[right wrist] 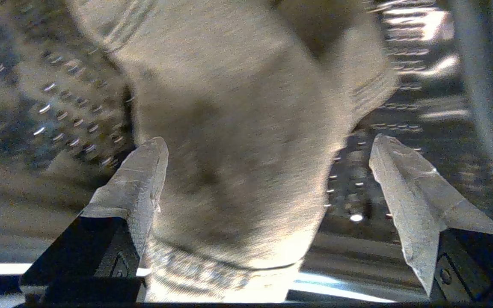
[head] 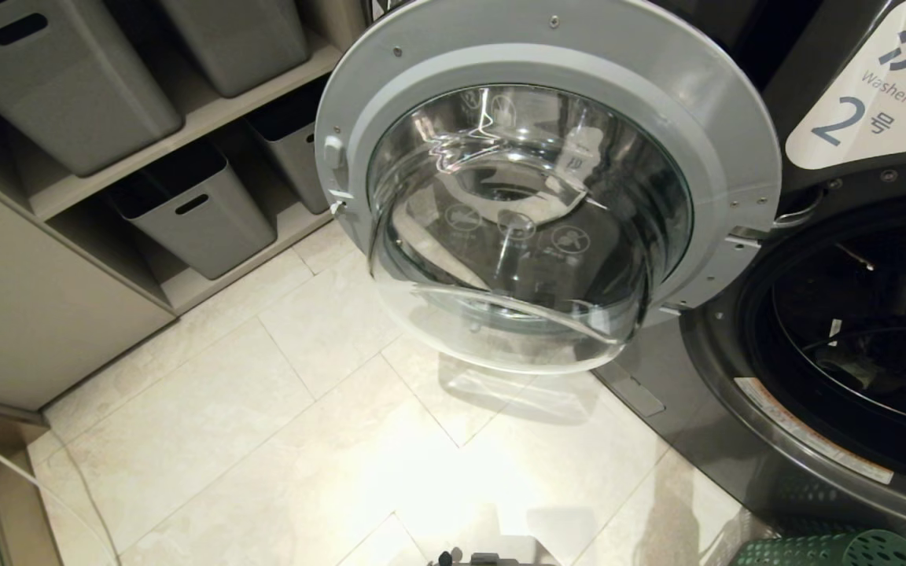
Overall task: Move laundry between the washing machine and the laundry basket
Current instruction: Pick a cloth and place it into the basket
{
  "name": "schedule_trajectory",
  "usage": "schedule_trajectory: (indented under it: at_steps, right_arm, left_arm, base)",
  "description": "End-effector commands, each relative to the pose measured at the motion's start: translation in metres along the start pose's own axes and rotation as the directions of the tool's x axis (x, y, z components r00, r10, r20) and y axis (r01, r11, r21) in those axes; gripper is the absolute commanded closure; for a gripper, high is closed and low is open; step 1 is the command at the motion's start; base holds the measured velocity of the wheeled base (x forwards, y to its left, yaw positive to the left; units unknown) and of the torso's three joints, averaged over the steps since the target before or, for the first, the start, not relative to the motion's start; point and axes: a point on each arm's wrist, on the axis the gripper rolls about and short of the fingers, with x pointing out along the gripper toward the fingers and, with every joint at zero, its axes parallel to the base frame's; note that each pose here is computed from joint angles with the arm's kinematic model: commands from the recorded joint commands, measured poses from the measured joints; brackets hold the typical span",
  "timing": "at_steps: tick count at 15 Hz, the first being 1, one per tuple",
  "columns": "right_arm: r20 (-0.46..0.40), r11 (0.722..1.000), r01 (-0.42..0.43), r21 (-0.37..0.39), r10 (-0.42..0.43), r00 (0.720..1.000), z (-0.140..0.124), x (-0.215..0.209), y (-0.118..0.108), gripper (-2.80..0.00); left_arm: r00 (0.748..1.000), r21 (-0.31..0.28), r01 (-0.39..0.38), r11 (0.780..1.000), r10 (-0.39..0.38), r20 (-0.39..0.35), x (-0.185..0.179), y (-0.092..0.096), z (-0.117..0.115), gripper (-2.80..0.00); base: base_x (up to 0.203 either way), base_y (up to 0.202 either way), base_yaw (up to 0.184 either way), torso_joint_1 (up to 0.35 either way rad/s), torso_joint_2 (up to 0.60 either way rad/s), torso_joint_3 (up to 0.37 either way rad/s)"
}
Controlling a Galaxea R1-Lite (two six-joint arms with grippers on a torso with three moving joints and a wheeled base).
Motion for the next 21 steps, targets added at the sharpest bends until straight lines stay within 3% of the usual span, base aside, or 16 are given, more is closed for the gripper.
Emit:
schedule_trajectory:
  at_steps: [1,10,21]
  right_arm:
    - [-0.006,1.000,-0.020,0.000,0.020,1.000,0.000,-0.001,0.000,-2.80]
    - [-0.028,0.993,-0.120,-0.009,0.120,0.992,-0.005,-0.006,0.021,-2.80]
    - [0.015,0.995,-0.097,0.022,0.097,0.995,0.000,0.010,0.025,-2.80]
  left_arm:
    - [1.000,0.000,0.000,1.000,0.000,-0.001,0.000,0.000,0.000,0.00]
    - [1.000,0.000,0.000,1.000,0.000,-0.001,0.000,0.000,0.000,0.00]
    - [1.000,0.000,0.000,1.000,0.000,-0.001,0.000,0.000,0.000,0.00]
  base:
    - [0.000,0.000,0.000,0.000,0.00,0.000]
    - [0.000,0.000,0.000,0.000,0.00,0.000]
    - [0.000,0.000,0.000,0.000,0.00,0.000]
